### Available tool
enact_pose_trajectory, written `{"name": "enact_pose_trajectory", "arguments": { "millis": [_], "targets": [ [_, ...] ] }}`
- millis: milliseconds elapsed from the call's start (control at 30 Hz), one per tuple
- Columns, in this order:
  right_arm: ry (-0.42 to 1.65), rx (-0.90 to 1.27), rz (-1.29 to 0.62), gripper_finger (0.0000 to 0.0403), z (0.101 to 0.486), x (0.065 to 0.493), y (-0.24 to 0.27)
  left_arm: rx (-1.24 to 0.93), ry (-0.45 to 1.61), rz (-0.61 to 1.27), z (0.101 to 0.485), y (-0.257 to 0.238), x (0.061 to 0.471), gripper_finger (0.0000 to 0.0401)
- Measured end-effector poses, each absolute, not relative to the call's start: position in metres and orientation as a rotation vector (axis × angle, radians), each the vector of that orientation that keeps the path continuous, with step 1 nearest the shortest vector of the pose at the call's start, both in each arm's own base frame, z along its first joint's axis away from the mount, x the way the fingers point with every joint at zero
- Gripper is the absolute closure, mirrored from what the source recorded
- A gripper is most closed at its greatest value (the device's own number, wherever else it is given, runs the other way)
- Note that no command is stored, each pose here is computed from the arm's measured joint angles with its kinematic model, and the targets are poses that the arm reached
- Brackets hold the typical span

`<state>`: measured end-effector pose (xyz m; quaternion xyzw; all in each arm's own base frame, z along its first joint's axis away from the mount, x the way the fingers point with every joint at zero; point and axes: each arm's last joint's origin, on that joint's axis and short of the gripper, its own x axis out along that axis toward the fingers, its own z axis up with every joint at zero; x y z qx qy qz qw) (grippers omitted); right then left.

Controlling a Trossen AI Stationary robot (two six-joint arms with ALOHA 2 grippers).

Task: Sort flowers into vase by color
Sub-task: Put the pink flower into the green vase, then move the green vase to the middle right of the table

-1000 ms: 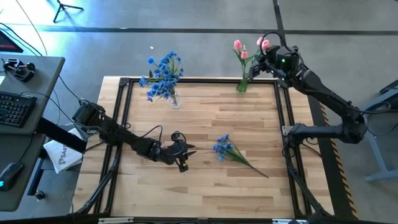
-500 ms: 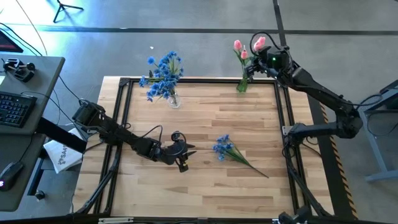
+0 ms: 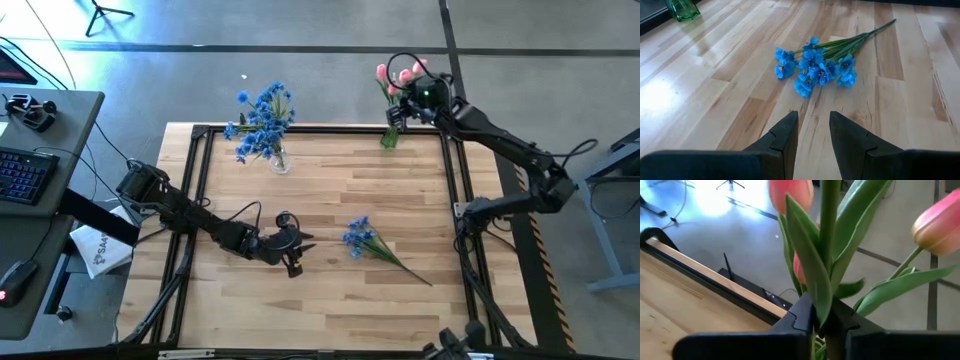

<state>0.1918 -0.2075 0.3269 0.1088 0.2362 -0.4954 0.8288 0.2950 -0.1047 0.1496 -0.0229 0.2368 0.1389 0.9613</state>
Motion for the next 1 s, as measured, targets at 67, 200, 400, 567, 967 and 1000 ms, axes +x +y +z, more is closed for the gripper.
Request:
{"name": "enact_pose_trajectory", "arguments": {
  "millis": [67,200,400,567,967,1000],
  "targets": [
    [0.513,0.246,-1.060,0.0366,0.323,0.192,-0.211,-0.049,0.482,0.274,0.150,-0.105,0.295,0.0299],
    [0.547,0.275,-1.071,0.0331,0.316,0.192,-0.215,-0.050,0.483,0.272,0.150,-0.105,0.295,0.0299],
    [0.609,0.282,-1.067,0.0247,0.310,0.191,-0.215,-0.051,0.482,0.272,0.150,-0.105,0.295,0.0299],
    [0.611,0.258,-1.036,0.0189,0.318,0.185,-0.207,-0.050,0.483,0.272,0.150,-0.105,0.295,0.0299],
    [0.691,0.260,-0.925,0.0165,0.342,0.148,-0.163,-0.051,0.482,0.272,0.150,-0.105,0.295,0.0299],
    [0.713,0.264,-0.883,0.0165,0.338,0.147,-0.159,-0.051,0.483,0.272,0.150,-0.105,0.295,0.0299]
  ]
}}
